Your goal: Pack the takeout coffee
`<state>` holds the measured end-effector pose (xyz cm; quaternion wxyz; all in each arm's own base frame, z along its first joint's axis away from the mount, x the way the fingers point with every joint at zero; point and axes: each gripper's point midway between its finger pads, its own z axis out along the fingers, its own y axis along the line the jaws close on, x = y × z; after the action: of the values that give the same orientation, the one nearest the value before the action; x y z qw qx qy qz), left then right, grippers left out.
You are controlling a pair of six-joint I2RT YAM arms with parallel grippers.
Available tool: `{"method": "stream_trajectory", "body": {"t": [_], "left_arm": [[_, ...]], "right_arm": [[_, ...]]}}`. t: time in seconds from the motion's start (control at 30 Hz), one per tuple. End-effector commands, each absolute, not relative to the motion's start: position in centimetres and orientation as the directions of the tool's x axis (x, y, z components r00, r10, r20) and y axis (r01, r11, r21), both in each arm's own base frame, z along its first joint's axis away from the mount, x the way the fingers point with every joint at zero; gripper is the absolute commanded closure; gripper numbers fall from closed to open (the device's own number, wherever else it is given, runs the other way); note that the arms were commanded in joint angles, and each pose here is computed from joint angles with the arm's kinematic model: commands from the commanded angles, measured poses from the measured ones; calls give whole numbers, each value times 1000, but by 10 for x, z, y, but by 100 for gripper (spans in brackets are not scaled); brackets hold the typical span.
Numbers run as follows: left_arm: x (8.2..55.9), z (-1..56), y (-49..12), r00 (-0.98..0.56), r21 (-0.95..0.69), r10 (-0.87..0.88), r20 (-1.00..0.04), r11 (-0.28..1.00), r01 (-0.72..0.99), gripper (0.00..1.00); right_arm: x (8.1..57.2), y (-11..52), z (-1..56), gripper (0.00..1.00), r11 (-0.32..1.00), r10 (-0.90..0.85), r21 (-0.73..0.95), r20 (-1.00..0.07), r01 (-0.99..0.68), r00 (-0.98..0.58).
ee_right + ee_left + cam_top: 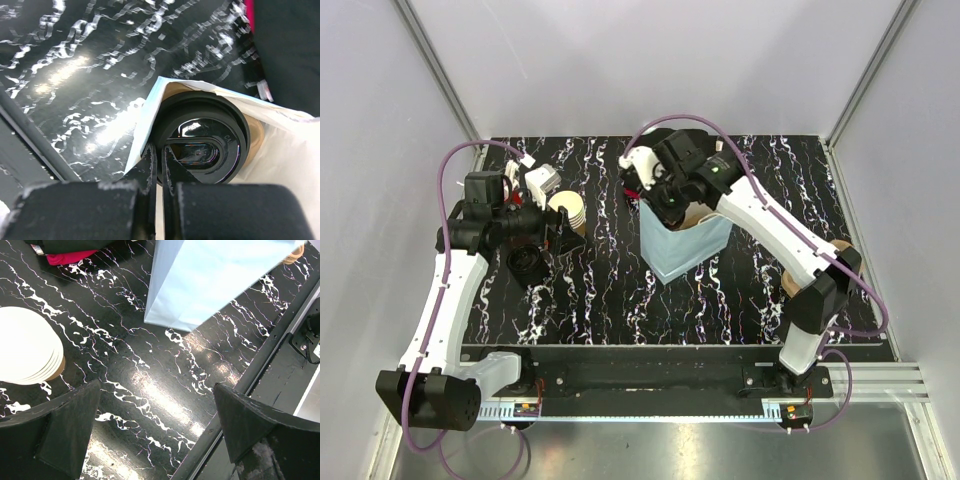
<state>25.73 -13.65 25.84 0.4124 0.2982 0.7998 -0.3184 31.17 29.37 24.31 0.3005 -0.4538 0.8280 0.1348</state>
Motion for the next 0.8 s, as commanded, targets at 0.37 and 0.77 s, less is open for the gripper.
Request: {"method": "stream_trajectory", "body": {"t": [0.37, 0.77], "left_arm": [[266, 263, -134, -429, -206, 224, -875, 630, 749, 1], [266, 263, -134, -428, -204, 224, -876, 632, 748, 1]], "right_arm": [[271, 359, 256, 100, 417, -729, -75, -623, -906, -284], [298, 328, 282, 100, 504, -710, -197, -650, -841, -273]]}}
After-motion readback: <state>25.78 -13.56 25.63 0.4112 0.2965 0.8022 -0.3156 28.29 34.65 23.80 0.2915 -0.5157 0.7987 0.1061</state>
